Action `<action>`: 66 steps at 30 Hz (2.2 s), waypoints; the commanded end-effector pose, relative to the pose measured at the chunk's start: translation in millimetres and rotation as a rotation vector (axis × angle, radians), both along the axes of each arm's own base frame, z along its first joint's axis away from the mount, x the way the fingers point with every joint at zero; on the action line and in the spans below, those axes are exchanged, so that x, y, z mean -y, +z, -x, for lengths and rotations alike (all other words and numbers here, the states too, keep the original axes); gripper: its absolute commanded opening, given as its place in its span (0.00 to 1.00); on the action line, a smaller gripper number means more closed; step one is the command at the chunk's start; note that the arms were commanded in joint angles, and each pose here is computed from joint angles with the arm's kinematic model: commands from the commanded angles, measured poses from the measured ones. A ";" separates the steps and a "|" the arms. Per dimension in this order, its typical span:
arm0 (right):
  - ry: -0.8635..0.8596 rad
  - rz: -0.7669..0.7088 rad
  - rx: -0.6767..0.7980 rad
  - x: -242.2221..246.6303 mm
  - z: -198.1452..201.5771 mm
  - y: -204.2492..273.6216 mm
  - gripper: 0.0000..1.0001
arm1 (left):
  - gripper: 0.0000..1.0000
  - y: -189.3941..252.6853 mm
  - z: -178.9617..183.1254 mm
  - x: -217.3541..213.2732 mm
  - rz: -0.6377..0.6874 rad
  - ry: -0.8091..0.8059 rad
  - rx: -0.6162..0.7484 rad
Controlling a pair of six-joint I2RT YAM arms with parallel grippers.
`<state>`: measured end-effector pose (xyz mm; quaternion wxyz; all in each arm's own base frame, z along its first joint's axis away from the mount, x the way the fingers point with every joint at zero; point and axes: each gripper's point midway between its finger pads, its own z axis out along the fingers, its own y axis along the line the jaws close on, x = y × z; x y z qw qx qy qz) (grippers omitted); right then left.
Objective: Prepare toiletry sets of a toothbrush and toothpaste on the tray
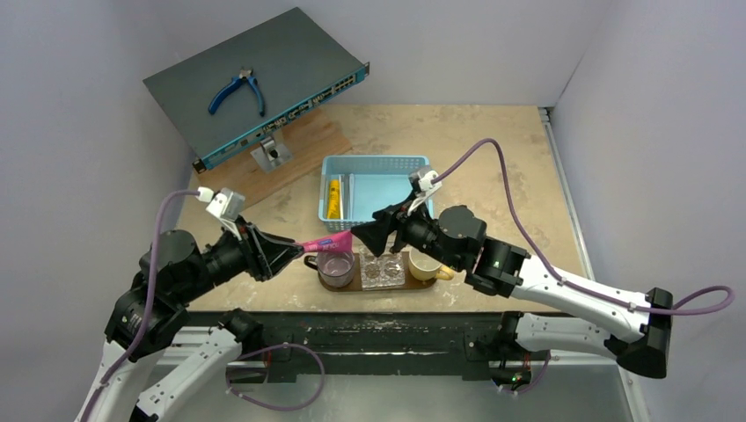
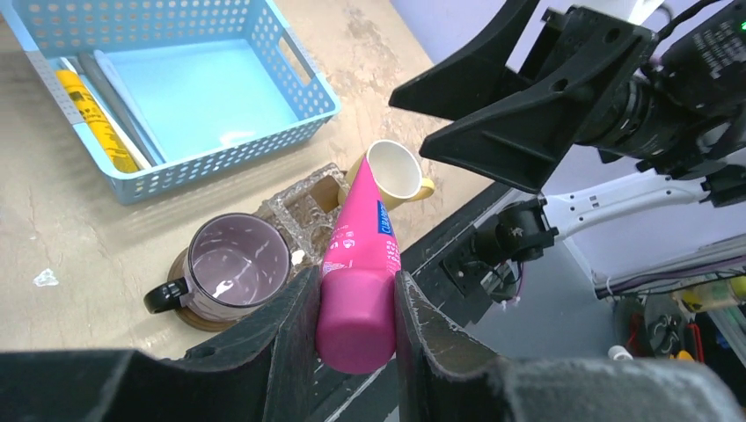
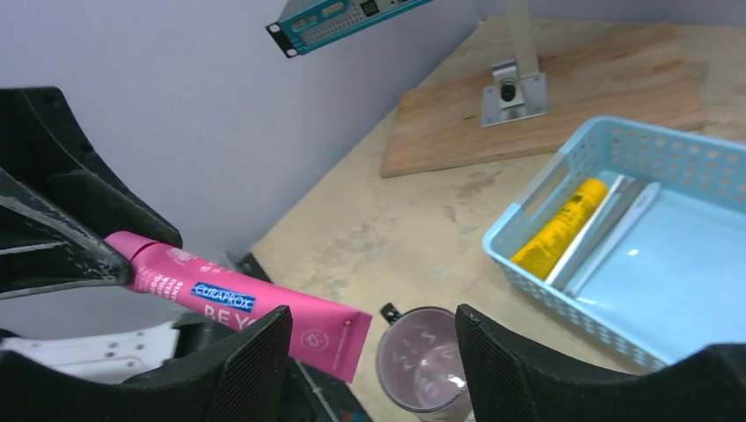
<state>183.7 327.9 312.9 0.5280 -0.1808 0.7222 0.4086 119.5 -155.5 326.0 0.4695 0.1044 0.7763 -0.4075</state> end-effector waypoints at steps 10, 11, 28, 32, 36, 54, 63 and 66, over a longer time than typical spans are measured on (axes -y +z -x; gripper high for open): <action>0.203 -0.481 -0.171 -12.1 21.8 33.2 0.71 | 0.00 45.0 5.0 -7.1 0.185 0.059 0.098; 0.227 -0.498 -0.171 -13.7 24.8 34.4 0.71 | 0.00 46.0 5.6 -6.3 0.192 0.055 0.097; 0.539 -0.634 -0.082 -21.7 69.5 63.9 0.60 | 0.00 56.7 19.9 3.8 0.288 -0.020 0.062; 0.567 -0.636 -0.083 -21.4 74.5 65.0 0.52 | 0.00 57.4 18.8 6.7 0.302 -0.029 0.058; 0.588 -0.636 -0.078 -19.7 79.1 66.5 0.46 | 0.00 57.4 18.3 8.2 0.304 -0.035 0.058; 0.622 -0.634 0.017 1.2 96.9 82.3 0.00 | 0.19 44.4 17.9 22.8 0.216 -0.133 0.048; 0.652 -0.561 0.062 8.5 108.0 83.2 0.00 | 0.63 45.9 19.1 26.6 0.144 -0.197 0.118; 0.673 -0.514 0.066 6.3 111.0 80.9 0.00 | 0.68 46.1 20.2 28.9 0.106 -0.234 0.140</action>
